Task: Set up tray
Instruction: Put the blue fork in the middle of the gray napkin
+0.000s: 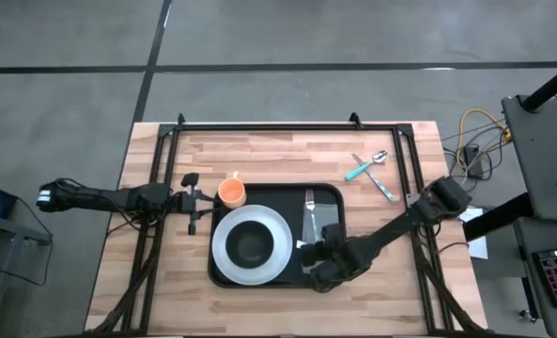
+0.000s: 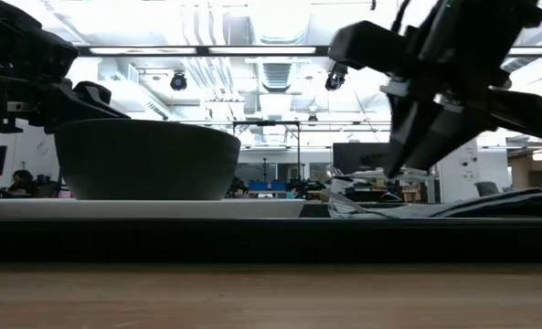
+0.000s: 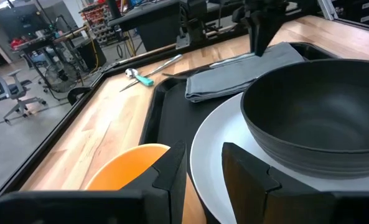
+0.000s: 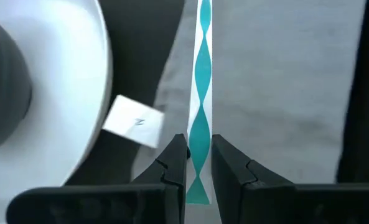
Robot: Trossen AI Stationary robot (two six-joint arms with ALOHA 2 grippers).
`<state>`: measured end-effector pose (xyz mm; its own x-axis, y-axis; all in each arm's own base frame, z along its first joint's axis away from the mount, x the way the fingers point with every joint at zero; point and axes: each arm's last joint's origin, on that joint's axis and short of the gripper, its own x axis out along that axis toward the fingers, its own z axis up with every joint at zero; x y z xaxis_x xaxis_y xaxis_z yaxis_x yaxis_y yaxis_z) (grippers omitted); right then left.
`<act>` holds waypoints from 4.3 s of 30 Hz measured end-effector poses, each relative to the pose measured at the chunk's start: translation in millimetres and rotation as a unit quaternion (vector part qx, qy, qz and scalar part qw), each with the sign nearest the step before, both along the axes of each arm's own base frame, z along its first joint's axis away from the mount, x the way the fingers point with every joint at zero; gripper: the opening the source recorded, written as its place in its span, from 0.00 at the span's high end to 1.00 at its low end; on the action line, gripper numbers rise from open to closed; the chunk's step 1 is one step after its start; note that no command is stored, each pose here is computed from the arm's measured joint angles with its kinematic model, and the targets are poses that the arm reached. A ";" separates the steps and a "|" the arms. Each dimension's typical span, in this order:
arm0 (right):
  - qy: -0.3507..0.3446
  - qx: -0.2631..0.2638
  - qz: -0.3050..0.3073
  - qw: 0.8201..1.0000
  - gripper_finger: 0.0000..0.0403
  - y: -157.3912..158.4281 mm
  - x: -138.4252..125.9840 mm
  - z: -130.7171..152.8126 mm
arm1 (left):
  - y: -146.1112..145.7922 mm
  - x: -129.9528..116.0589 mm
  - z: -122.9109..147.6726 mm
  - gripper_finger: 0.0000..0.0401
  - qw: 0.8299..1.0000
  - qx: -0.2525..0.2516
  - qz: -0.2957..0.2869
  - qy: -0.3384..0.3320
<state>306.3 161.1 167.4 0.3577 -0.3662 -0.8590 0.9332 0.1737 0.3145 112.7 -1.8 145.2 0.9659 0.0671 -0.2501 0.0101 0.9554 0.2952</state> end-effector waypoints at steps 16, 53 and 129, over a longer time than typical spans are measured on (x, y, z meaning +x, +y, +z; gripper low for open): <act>0.009 0.025 -0.039 0.999 0.91 27.4 44.8 -4.8 | 0.0 0.1 -0.2 0.79 1.000 0.000 0.000 0.001; 0.047 0.018 -0.078 0.996 0.91 41.4 31.9 -9.4 | 0.0 0.0 -0.3 0.79 1.000 0.000 0.000 0.001; 0.118 0.067 -0.112 0.984 0.78 30.3 29.4 -12.0 | 0.0 0.0 -0.3 0.79 1.000 0.000 0.000 0.001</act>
<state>335.6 191.4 155.4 0.0659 -0.2908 -0.9545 0.9931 -0.0735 0.0909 112.8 -1.8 144.9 0.9654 0.0672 -0.2518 0.0104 0.9555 0.2950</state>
